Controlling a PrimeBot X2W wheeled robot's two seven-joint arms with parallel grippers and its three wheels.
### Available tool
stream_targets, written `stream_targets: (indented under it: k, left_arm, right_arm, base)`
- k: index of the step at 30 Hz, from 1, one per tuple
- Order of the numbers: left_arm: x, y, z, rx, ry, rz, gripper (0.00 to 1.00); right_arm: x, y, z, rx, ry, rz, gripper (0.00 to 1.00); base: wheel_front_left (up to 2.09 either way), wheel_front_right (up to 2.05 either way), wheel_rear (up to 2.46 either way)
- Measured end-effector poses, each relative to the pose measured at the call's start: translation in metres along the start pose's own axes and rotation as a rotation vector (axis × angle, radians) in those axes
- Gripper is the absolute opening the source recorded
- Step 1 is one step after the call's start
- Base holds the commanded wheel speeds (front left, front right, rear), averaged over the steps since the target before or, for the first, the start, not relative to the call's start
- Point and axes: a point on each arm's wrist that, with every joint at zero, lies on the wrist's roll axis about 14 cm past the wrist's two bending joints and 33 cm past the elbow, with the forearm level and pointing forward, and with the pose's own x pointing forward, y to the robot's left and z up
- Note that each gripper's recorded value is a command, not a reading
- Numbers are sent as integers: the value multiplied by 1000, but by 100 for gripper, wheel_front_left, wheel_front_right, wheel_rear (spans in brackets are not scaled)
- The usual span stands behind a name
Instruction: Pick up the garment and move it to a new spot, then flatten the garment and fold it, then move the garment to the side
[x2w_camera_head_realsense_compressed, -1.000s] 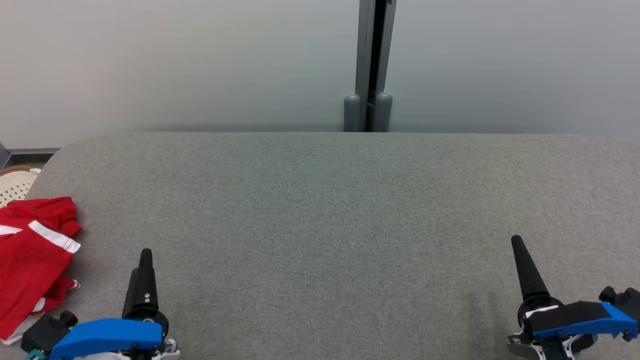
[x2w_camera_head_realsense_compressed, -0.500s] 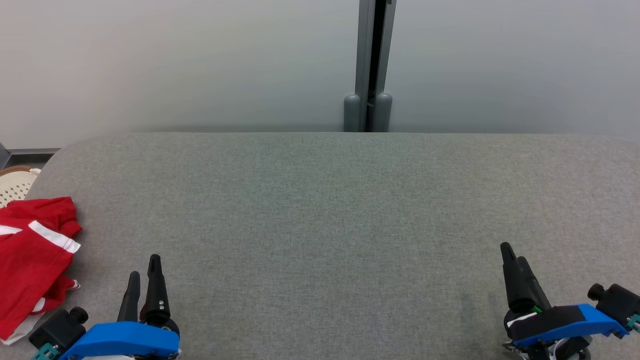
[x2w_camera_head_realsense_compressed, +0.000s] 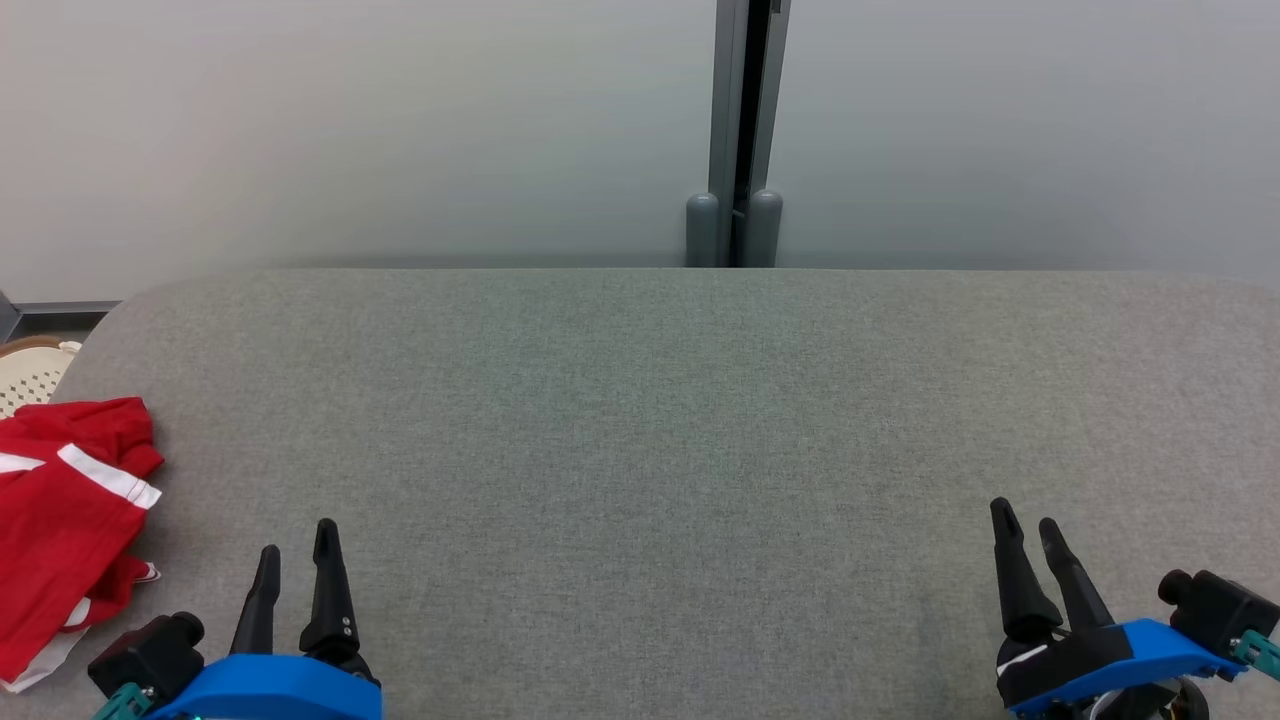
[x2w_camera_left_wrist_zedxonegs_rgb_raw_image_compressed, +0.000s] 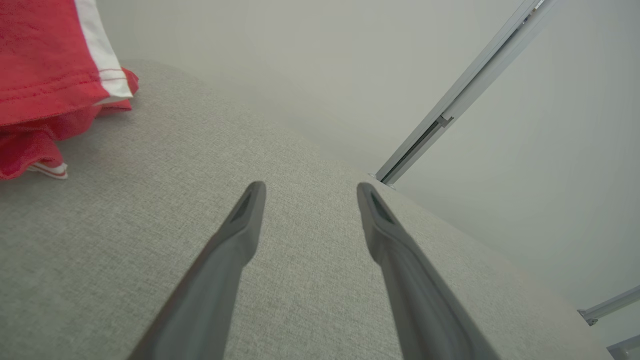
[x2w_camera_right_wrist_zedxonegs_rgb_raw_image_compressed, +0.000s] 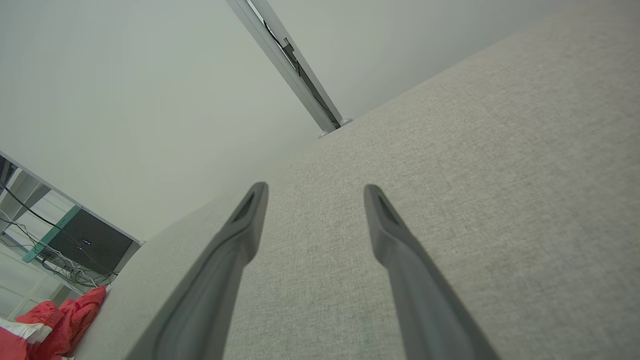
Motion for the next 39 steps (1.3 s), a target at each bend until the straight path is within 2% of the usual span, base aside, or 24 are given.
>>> stream_targets:
  k: [26,39]
  left_arm:
    - [-9,-2,-18,338,39,-40,100]
    - [-15,1,-27,449,52,-46,100]
  right_arm:
    - [-4,7,-7,-307,2,51,100]
    - [-10,-3,-12,-417,12,38,100]
  base:
    - [0,0,0]
    - [0,0,0]
